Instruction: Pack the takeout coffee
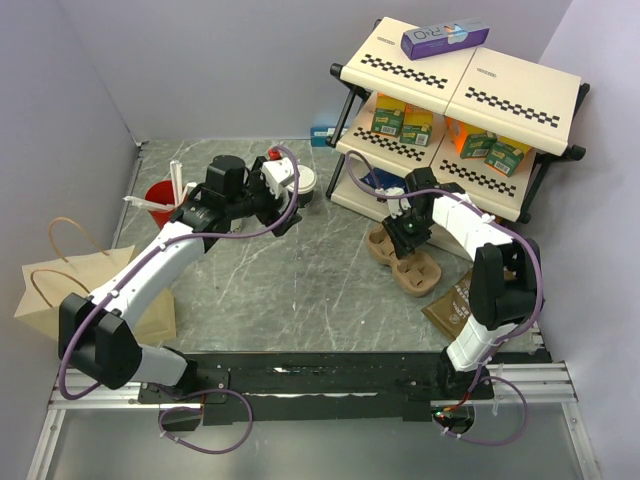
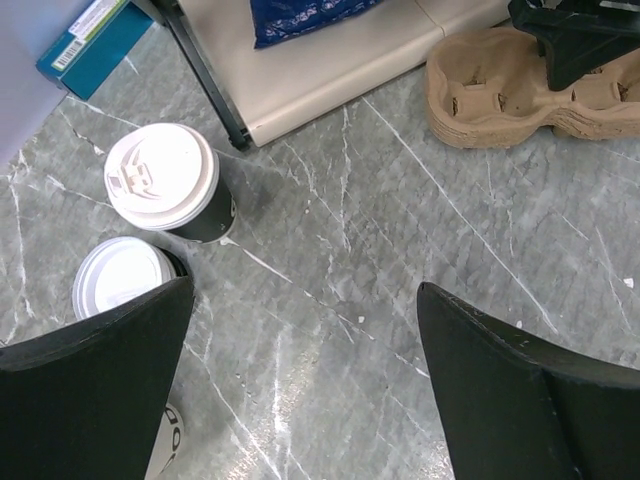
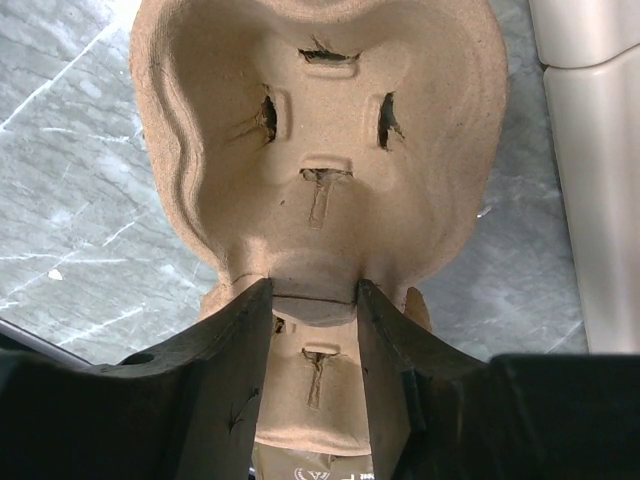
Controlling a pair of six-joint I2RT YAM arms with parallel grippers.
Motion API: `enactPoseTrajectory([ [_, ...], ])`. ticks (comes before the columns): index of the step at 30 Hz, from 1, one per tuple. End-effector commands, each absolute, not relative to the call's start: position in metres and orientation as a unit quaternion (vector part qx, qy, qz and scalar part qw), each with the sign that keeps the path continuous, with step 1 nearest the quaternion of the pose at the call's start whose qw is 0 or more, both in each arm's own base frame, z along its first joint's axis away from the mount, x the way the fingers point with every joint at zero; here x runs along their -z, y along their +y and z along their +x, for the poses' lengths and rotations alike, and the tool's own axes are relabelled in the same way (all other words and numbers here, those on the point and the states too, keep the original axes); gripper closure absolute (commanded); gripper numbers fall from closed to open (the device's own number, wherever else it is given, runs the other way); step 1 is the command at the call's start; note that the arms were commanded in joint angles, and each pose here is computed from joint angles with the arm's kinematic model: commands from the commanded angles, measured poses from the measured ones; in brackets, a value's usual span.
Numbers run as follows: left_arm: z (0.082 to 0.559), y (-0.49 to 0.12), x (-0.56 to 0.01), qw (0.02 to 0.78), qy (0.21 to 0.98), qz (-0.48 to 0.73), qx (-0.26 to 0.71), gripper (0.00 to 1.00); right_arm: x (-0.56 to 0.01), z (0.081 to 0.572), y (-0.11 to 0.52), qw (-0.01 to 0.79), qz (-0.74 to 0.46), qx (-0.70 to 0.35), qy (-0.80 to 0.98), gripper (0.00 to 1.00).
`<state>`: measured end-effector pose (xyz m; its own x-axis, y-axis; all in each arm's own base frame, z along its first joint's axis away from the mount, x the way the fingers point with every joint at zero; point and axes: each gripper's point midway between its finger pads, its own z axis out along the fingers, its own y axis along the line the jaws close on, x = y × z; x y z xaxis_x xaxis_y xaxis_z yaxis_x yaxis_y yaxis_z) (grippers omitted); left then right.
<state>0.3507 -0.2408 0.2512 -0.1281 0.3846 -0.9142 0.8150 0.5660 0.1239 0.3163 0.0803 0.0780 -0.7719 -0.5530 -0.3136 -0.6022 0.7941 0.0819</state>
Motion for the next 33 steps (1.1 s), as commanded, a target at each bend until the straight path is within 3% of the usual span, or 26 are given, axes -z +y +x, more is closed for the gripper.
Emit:
enactPoseTrajectory([
  [1, 0.349, -0.235, -0.268, 0.536, 0.709, 0.412, 0.202, 0.01, -0.076, 0.312, 0.076, 0.113, -0.302, -0.074, 0.944, 0.53],
  [7, 0.348, -0.233, -0.267, 0.536, 0.71, 0.412, 0.2, 0.01, -0.071, 0.307, 0.076, 0.103, -0.296, -0.077, 0.947, 0.52],
  [16, 0.349, -0.233, -0.269, 0.537, 0.71, 0.41, 0.201, 0.01, -0.09, 0.31, 0.07, 0.13, -0.306, -0.06, 0.941, 0.66],
  [20, 0.35, -0.234, -0.27, 0.538, 0.708, 0.411, 0.201, 0.01, -0.118, 0.31, 0.067, 0.156, -0.32, -0.05, 0.933, 0.78],
  [21, 0.35, -0.235, -0.271, 0.537, 0.708, 0.411, 0.203, 0.01, -0.127, 0.306, 0.069, 0.162, -0.328, -0.055, 0.929, 0.84],
  [22, 0.35, -0.235, -0.27, 0.537, 0.708, 0.411, 0.204, 0.01, -0.132, 0.305, 0.069, 0.166, -0.33, -0.059, 0.927, 0.96],
  [23, 0.35, -0.235, -0.271, 0.538, 0.708, 0.41, 0.205, 0.0, -0.135, 0.305, 0.068, 0.171, -0.327, -0.062, 0.927, 1.0],
  [28, 0.351, -0.237, -0.273, 0.54, 0.705, 0.409, 0.21, 0.01, -0.142, 0.287, 0.071, 0.175, -0.323, -0.133, 0.92, 1.0],
  [31, 0.353, -0.237, -0.274, 0.541, 0.705, 0.409, 0.207, 0.01, -0.144, 0.299, 0.058, 0.196, -0.344, -0.077, 0.915, 1.0],
  [33, 0.353, -0.236, -0.274, 0.542, 0.705, 0.409, 0.206, 0.01, -0.164, 0.306, 0.059, 0.235, -0.334, -0.096, 0.908, 1.0],
])
